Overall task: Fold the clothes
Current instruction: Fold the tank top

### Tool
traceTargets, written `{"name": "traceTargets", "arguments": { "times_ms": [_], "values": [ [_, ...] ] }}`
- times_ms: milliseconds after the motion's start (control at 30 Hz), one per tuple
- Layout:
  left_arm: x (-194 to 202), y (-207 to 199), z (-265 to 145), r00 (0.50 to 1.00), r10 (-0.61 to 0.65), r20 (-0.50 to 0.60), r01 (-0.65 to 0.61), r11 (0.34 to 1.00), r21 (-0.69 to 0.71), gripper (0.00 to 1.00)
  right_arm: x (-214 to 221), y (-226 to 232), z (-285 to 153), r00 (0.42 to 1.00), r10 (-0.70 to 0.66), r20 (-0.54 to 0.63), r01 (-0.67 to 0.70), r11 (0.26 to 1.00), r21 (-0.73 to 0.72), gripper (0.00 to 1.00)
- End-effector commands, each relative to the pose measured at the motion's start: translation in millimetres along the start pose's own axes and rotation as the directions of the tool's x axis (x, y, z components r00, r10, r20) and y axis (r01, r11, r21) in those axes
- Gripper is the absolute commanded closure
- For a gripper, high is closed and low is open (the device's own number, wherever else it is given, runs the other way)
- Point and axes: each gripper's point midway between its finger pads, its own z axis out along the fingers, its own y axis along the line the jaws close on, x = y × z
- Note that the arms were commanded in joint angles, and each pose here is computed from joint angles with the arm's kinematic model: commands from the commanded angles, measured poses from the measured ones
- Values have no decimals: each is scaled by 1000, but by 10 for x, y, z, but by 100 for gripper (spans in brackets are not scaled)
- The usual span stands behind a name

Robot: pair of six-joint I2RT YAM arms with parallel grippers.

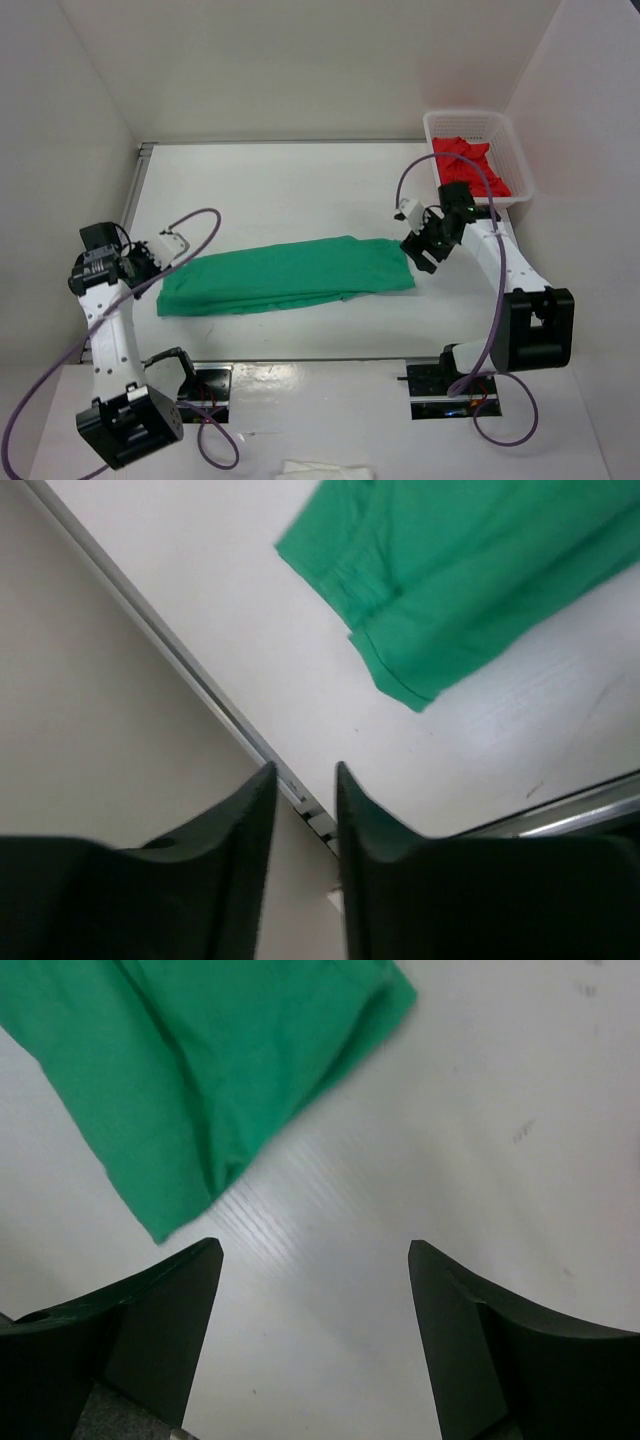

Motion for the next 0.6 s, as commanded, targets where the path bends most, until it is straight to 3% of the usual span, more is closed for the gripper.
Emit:
{"name": "traceTargets", "arguments": {
  "times_ms": [0, 67, 200, 267, 567],
  "values": [
    [-260, 195, 80, 985, -151, 84, 147, 988, 48, 58, -448, 81, 14, 996, 1, 85, 2, 999, -34, 17],
    [-410, 304, 129, 970, -213, 115, 204, 975, 85, 56, -558, 108, 92, 995, 23, 94, -18, 998, -54, 17],
    [-469, 243, 547, 927, -373, 29, 355, 903, 243, 54, -843, 27, 172, 988, 70, 139, -58, 994, -88, 14],
    [-510, 204, 719, 918, -396, -12, 382, 877, 291, 54, -925, 41, 258, 986, 99, 136, -82, 989, -122, 14],
    [-587, -30, 1108, 935, -337, -112, 353, 850, 391, 57, -1094, 474, 569, 997, 24, 74, -8, 978, -207, 12]
  ]
}}
